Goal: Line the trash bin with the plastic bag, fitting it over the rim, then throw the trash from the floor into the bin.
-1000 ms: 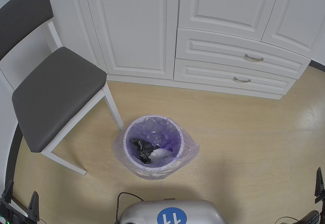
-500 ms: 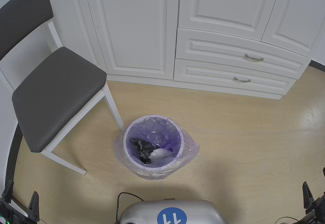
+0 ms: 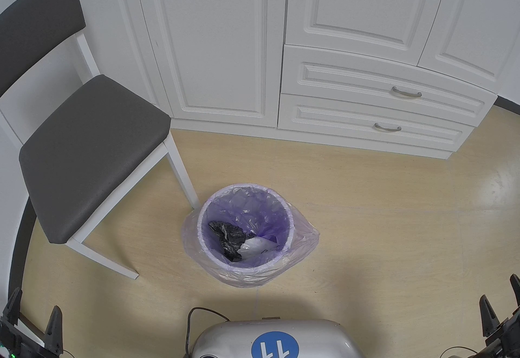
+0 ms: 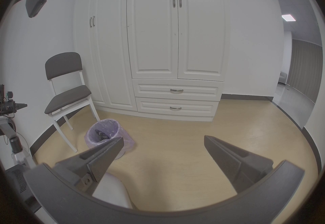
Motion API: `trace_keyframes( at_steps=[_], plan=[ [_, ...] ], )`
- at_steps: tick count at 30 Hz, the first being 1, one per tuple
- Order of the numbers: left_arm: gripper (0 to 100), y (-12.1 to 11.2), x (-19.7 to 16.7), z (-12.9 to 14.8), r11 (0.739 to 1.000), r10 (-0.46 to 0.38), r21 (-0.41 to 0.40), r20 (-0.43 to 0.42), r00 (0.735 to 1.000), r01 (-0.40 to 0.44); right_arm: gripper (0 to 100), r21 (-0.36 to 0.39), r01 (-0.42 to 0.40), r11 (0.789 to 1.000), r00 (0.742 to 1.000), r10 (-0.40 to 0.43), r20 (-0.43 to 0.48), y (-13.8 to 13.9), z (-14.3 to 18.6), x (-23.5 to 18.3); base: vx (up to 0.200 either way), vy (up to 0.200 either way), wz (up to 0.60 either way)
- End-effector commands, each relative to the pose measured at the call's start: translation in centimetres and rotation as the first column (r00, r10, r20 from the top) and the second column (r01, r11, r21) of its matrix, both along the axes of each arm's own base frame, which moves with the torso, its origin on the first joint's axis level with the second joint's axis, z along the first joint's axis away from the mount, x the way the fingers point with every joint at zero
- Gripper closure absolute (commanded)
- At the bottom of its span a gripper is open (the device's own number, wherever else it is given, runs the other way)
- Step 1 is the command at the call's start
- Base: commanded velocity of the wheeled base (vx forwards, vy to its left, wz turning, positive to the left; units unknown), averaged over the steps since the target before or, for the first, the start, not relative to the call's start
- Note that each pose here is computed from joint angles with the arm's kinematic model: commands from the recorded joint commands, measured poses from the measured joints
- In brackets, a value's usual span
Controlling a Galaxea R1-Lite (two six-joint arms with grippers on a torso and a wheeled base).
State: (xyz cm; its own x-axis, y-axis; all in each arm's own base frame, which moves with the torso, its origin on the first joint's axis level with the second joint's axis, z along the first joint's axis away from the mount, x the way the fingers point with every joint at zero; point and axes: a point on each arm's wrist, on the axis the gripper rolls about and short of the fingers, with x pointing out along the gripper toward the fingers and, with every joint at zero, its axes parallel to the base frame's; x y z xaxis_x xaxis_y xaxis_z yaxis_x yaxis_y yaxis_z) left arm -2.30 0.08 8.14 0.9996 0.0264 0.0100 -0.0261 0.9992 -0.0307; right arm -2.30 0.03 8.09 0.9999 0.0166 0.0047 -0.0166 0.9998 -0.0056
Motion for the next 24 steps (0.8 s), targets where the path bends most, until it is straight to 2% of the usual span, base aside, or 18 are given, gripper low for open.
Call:
trace_keyframes(
  at_steps=[1, 24],
  plan=[
    [0, 0.00, 0.03, -0.51, 1.000, 0.001, -0.003, -0.004, 1.000, -0.001, 0, -0.002, 0.000, 1.000, 1.000, 0.000, -0.003, 0.00, -0.52, 0.02, 0.000, 0.000, 0.00],
    [0, 0.01, 0.03, -0.53, 1.000, 0.006, 0.006, -0.006, 1.000, -0.006, 0, -0.002, 0.000, 1.000, 1.000, 0.000, -0.003, 0.00, -0.52, 0.02, 0.000, 0.000, 0.00]
  ],
)
